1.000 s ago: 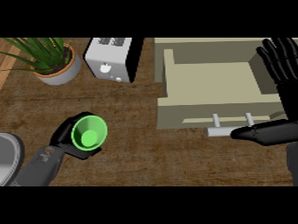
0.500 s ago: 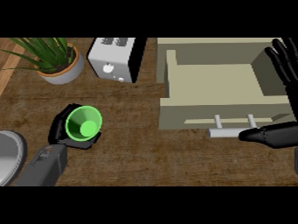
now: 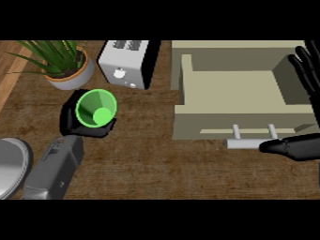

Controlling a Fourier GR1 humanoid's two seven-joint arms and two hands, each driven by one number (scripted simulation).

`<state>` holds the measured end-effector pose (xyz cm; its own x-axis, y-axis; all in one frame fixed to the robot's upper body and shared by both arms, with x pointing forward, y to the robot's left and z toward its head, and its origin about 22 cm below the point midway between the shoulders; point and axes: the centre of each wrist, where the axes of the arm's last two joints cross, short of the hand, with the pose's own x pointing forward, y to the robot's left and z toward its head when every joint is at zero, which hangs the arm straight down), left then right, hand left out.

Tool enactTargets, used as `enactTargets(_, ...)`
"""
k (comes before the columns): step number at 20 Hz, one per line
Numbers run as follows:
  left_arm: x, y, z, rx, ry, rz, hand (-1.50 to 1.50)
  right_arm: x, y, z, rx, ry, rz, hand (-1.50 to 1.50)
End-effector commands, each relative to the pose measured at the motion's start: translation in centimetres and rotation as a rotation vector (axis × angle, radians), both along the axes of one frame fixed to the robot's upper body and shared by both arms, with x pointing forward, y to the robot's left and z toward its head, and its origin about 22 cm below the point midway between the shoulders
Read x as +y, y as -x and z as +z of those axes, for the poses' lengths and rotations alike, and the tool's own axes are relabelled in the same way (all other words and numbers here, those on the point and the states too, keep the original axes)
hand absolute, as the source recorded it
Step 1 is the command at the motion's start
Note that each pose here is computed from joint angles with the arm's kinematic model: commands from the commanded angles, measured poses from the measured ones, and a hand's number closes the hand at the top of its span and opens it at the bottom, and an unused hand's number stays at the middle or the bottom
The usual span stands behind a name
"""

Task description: Pick up the cup, place it into the drawer and close the drawer

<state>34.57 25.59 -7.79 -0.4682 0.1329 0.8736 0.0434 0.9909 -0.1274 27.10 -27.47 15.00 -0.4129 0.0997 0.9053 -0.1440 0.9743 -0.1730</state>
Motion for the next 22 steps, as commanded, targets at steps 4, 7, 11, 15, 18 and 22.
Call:
enactTargets(4,-5.1,-4.5,7.6,-0.113,-0.042,-0.113,1.50,-1.1,0.0,0.7,0.001,0.020,-0.016,-1.50)
enactTargets(7,-9.0,-5.6,11.0,-0.137,-0.041,-0.180,1.50,0.1,0.4,-0.3,-0.006,0.006,-0.024,-1.50)
enactTargets(11,-12.7,-6.7,16.5,-0.145,-0.061,-0.211,1.50,0.3,0.5,-0.2,-0.009,-0.004,-0.042,-1.50)
enactTargets(15,-15.7,-7.5,21.9,-0.118,-0.103,-0.187,1.50,-0.8,1.0,-0.9,-0.003,0.011,-0.030,-1.50)
enactTargets(18,-16.9,-8.6,24.5,-0.103,-0.131,-0.192,1.50,0.6,-0.6,-0.8,-0.022,0.011,-0.030,-1.50)
enactTargets(22,-20.5,-9.0,26.2,-0.021,-0.193,-0.148,1.50,-0.1,-0.9,-2.0,-0.010,0.017,-0.025,-1.50)
